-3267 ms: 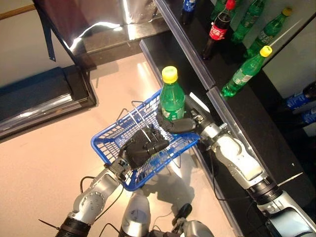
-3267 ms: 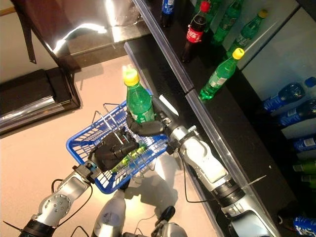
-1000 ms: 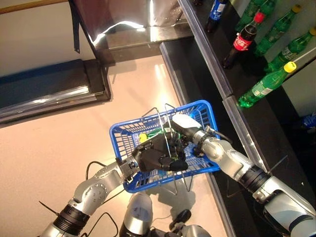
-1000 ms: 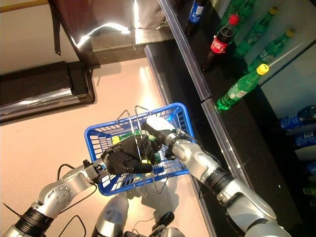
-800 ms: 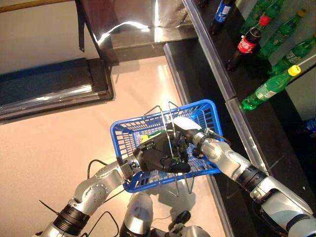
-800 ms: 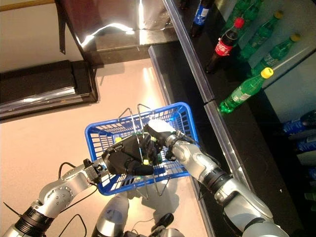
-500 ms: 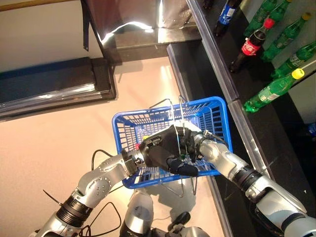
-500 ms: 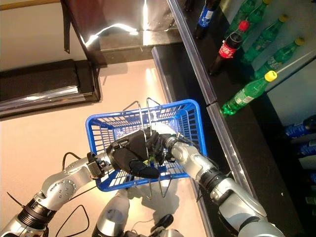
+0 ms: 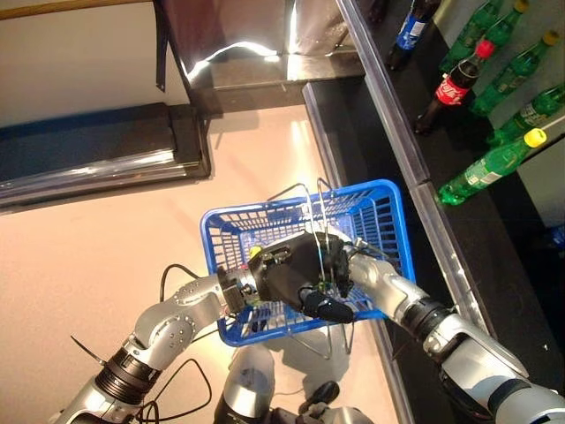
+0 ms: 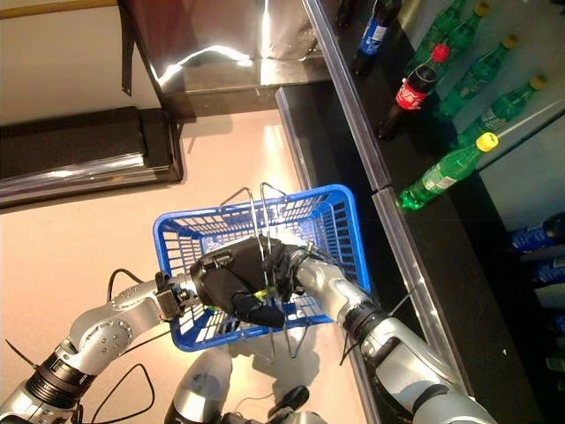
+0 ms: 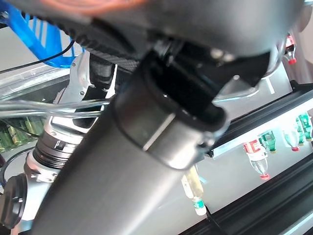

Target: Pick up the drink and place into the basket.

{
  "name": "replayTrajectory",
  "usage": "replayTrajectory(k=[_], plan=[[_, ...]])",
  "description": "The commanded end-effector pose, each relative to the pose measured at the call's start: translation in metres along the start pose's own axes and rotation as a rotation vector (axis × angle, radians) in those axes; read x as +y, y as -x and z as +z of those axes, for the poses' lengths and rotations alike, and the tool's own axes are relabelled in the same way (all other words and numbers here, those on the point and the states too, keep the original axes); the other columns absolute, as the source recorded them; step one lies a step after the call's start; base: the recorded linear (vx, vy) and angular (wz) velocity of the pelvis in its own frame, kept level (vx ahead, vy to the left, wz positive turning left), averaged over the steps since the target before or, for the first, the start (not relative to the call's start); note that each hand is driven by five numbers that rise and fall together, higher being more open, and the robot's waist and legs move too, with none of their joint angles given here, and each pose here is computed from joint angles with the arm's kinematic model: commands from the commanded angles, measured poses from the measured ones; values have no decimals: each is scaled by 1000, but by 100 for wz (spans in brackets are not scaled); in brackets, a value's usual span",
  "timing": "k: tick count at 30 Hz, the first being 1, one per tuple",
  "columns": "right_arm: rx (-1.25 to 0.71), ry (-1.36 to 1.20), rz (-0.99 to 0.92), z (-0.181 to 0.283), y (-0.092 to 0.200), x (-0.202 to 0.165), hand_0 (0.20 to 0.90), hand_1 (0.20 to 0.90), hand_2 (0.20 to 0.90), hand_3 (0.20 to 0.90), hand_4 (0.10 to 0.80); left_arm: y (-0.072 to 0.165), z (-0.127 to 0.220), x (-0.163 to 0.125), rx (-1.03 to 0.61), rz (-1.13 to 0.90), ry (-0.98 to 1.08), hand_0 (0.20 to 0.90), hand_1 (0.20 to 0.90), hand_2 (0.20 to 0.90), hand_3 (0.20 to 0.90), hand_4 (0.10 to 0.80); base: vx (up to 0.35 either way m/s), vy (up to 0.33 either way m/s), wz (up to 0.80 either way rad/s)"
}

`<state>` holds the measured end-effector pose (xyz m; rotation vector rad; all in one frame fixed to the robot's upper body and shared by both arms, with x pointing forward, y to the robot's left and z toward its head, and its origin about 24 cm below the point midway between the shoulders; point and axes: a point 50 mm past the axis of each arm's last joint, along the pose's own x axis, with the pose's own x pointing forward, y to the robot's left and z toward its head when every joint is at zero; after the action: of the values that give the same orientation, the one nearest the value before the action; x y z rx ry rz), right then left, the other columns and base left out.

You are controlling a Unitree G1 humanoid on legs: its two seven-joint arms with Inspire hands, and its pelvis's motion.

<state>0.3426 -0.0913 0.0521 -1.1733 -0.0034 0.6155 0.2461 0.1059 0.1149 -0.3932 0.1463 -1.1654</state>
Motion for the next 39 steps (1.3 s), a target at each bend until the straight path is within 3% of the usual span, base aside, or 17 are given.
replayTrajectory(k=[1, 25, 39], plan=[[-63, -13, 54, 19, -7, 28, 900, 900, 900, 900, 800, -40, 59, -111, -489, -808, -63, 300, 300, 300, 200, 100, 2, 12, 5], [-46, -19, 69, 16, -7, 33, 900, 900, 900, 900, 800, -42, 59, -112, -489, -802, -64, 300, 300, 300, 200, 100, 5, -4, 0], [-49, -168, -61, 8, 3, 23, 900, 900, 900, 900, 800, -37, 63, -101, -551, -683, -86, 300, 300, 300, 200, 100, -9, 11, 0]])
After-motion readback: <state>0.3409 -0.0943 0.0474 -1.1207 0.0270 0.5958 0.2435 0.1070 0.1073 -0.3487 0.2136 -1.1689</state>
